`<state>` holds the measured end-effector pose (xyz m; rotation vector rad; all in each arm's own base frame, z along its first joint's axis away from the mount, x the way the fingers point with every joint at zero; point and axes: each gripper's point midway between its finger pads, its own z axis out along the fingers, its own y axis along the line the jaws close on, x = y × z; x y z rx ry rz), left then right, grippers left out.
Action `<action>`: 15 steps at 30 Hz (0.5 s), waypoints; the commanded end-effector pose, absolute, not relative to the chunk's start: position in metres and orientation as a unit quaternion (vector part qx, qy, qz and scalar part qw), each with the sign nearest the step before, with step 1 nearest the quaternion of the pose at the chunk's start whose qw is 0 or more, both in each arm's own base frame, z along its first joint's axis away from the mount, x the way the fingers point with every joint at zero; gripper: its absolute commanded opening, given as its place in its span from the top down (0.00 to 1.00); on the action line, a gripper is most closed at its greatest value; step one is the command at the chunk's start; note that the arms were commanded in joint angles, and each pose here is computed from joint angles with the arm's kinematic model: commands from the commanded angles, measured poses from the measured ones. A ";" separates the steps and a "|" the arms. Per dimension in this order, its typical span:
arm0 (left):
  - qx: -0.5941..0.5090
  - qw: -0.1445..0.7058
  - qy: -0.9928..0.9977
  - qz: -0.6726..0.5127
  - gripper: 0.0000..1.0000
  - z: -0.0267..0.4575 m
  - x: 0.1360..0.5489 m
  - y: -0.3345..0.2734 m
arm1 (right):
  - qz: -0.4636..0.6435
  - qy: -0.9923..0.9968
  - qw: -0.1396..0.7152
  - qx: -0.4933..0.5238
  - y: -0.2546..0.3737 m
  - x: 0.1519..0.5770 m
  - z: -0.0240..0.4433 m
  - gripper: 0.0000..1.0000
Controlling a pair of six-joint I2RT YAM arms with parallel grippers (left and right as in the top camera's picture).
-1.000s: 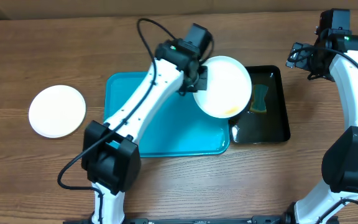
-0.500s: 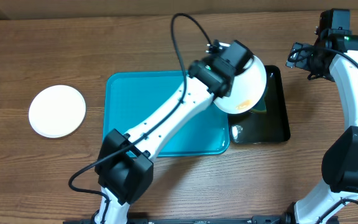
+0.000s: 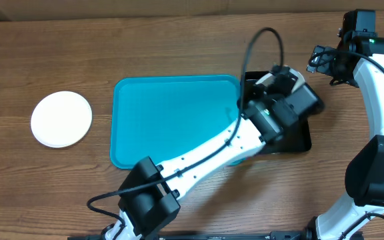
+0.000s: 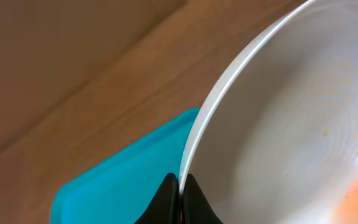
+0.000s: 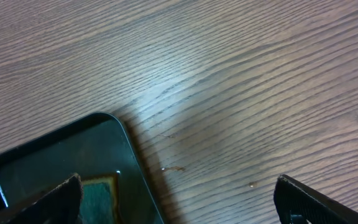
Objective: Clean dirty plates on tray and stack at the side
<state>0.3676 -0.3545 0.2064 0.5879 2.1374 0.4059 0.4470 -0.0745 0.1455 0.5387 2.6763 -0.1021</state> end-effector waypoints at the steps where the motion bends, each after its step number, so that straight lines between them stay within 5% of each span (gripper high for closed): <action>1: 0.234 0.461 0.826 0.225 0.96 0.228 0.374 -0.347 | -0.040 0.956 0.220 0.191 -0.074 0.450 0.157 0.00; 15: 0.237 0.471 0.816 0.237 0.96 0.233 0.369 -0.350 | -0.040 0.956 0.220 0.191 -0.074 0.450 0.157 0.00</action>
